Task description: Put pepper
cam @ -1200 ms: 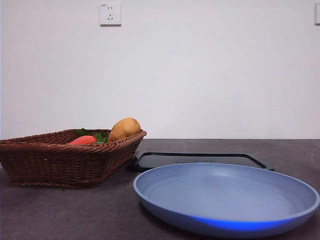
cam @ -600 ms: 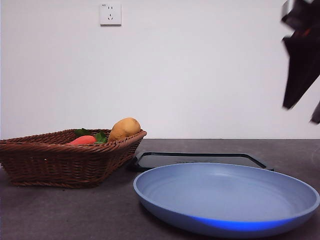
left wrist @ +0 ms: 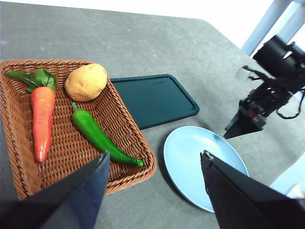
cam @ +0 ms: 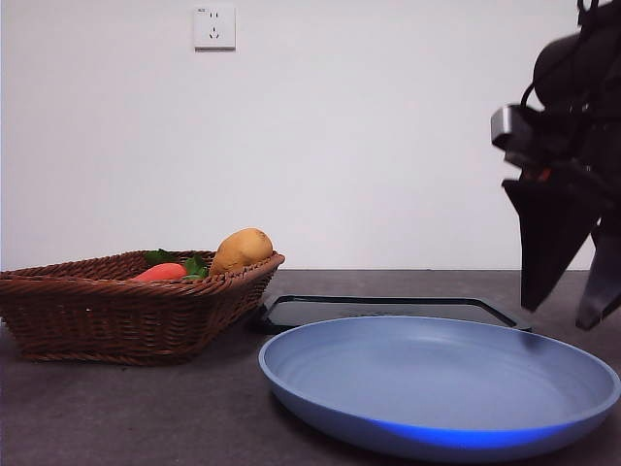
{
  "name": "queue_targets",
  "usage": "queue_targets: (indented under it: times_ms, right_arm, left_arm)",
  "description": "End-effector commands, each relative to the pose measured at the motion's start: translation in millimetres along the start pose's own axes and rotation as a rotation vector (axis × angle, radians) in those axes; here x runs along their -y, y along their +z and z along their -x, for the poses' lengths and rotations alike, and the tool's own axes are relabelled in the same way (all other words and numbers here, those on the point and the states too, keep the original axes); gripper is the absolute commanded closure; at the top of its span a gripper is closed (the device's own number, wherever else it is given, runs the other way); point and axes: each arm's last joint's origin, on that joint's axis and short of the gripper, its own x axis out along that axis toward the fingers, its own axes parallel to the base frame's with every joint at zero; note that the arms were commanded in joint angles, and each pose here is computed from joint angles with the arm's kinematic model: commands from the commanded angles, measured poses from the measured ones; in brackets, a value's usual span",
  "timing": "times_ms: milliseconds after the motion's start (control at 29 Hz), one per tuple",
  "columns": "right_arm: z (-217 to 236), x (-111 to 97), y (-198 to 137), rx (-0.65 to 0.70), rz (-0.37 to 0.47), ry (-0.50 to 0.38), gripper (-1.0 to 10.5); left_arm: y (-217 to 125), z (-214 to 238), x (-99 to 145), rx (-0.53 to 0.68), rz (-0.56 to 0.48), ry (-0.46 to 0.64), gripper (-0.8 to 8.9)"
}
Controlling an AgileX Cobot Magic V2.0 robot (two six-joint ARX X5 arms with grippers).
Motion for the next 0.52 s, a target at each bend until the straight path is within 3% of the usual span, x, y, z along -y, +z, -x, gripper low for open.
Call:
queue_targets:
  times_ms: [34,310,517]
  right_arm:
    - [-8,0,7,-0.009,0.02,0.003,6.6]
    - [-28,-5,10,-0.059,0.047,0.018,7.0]
    - [-32,-8,11,-0.069,0.055,0.022,8.6]
  left_arm:
    - [5,2,2,0.018,-0.027,-0.004,4.76]
    - [5,1,1,0.016,-0.025,0.0,4.76]
    - [5,1,1,0.016,-0.024,0.0,4.76]
